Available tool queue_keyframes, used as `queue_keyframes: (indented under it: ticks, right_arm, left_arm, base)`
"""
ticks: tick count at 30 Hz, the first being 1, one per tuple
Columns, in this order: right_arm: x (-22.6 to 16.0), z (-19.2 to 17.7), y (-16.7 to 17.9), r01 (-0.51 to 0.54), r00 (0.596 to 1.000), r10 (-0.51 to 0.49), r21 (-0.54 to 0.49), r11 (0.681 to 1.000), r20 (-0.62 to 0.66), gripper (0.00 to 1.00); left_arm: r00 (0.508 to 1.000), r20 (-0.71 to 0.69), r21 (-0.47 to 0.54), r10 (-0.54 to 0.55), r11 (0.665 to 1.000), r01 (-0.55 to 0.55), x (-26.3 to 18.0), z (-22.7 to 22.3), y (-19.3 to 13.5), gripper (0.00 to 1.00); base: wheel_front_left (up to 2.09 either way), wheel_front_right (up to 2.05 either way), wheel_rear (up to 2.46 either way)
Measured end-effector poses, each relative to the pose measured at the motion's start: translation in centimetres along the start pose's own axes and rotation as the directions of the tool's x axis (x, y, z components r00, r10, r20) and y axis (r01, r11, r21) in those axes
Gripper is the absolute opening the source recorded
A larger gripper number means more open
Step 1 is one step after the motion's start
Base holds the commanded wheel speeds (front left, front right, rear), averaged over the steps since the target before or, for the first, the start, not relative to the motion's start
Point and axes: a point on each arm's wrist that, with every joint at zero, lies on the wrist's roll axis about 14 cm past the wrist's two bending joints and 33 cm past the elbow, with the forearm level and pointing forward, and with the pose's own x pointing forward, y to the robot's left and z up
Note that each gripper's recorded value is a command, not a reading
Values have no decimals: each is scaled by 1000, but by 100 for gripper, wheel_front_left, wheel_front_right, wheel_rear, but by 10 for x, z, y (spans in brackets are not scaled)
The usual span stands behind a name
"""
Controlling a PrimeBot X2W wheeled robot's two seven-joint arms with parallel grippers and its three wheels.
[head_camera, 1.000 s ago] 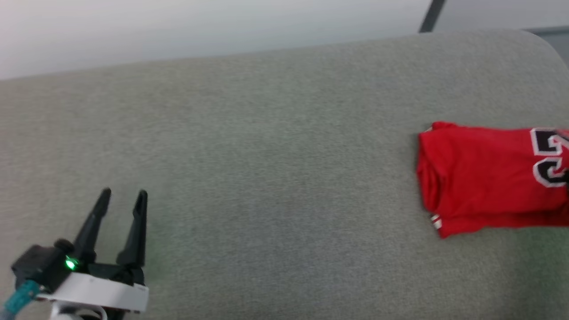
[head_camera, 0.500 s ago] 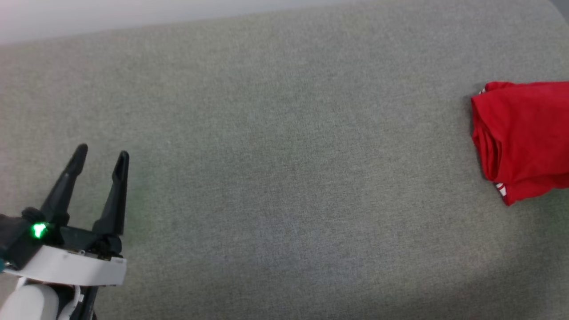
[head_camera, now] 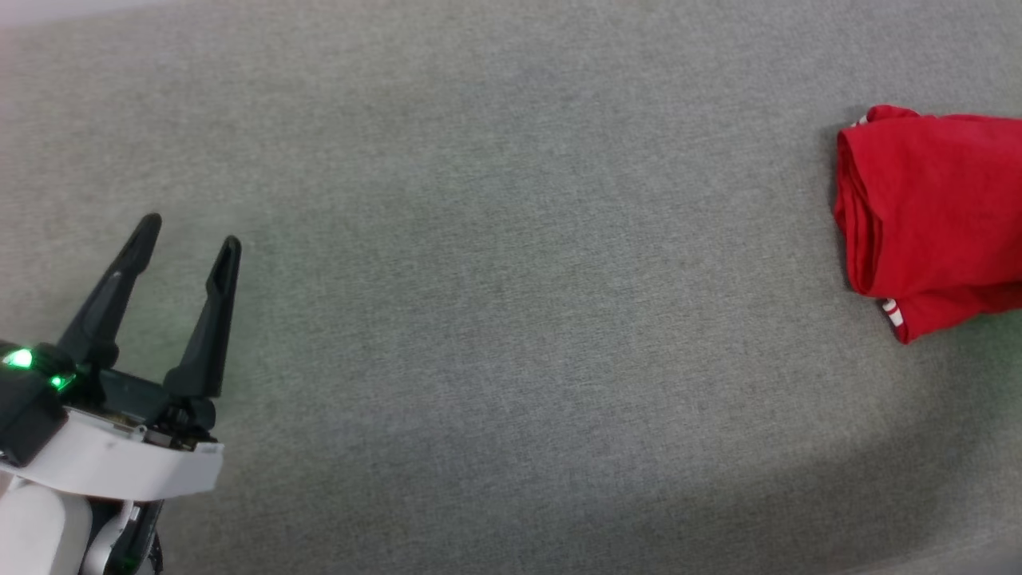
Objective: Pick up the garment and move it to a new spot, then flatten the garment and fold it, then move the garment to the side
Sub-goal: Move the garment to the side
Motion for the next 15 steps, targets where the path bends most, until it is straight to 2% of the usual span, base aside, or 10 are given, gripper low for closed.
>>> queue_keyframes:
  ticks: [15]
  right_arm:
    - [18, -2, 7, 41, 998, -35, -111, 993, 57, 0]
  left_arm:
    - [1000, -15, 8, -20, 1000, 21, 7, -9, 6, 100]
  base:
    - [0, 0, 0]
